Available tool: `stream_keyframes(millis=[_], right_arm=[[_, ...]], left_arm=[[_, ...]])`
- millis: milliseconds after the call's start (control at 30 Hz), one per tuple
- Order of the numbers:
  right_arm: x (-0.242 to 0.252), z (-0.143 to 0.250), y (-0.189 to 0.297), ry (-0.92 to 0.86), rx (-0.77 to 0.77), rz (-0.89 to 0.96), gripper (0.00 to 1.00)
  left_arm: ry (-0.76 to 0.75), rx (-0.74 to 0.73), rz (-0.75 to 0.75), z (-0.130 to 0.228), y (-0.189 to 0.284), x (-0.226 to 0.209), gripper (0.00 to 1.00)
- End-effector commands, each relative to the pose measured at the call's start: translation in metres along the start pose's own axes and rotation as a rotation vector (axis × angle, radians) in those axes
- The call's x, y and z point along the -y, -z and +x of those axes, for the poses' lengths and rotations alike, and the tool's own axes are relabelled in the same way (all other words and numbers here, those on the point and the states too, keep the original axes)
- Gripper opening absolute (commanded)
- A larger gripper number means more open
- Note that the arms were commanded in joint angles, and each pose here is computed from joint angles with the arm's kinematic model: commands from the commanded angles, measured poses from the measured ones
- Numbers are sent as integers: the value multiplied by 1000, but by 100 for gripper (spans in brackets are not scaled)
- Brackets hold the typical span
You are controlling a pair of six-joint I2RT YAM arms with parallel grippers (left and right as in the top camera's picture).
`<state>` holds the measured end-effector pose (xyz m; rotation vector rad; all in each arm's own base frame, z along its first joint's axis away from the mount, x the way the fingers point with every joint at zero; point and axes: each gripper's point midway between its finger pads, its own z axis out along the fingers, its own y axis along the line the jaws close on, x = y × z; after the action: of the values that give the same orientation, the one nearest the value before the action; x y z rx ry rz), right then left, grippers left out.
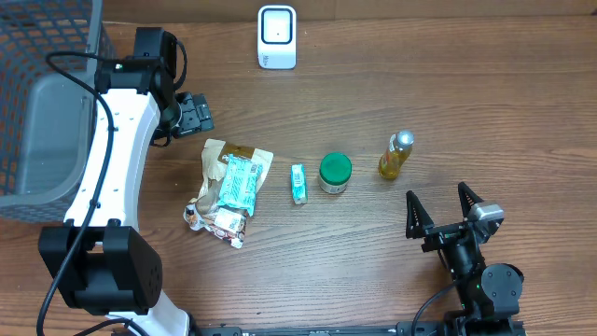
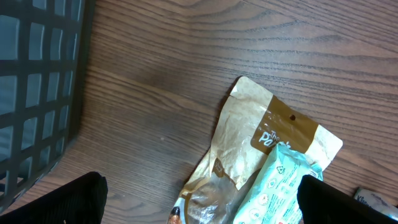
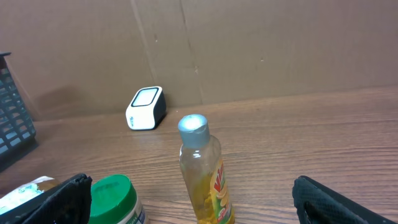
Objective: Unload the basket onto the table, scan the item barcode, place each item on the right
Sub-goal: 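Lift the right arm from rest and swing it toward the yellow bottle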
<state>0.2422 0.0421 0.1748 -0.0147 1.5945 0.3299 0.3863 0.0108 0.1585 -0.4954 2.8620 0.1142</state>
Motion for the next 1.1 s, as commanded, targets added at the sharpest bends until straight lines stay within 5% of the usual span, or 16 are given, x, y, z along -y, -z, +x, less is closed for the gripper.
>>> stream_keyframes(millis=[0, 900, 1067], right_arm=[[1, 2, 0, 0, 4, 3, 100], [0, 0, 0, 1, 11, 1, 100], [-25, -8, 2, 13, 35, -143, 100]], left_arm=[[-15, 21, -8, -5, 4, 1, 100], [-15, 21, -8, -5, 4, 1, 100], [-15, 21, -8, -5, 4, 1, 100]])
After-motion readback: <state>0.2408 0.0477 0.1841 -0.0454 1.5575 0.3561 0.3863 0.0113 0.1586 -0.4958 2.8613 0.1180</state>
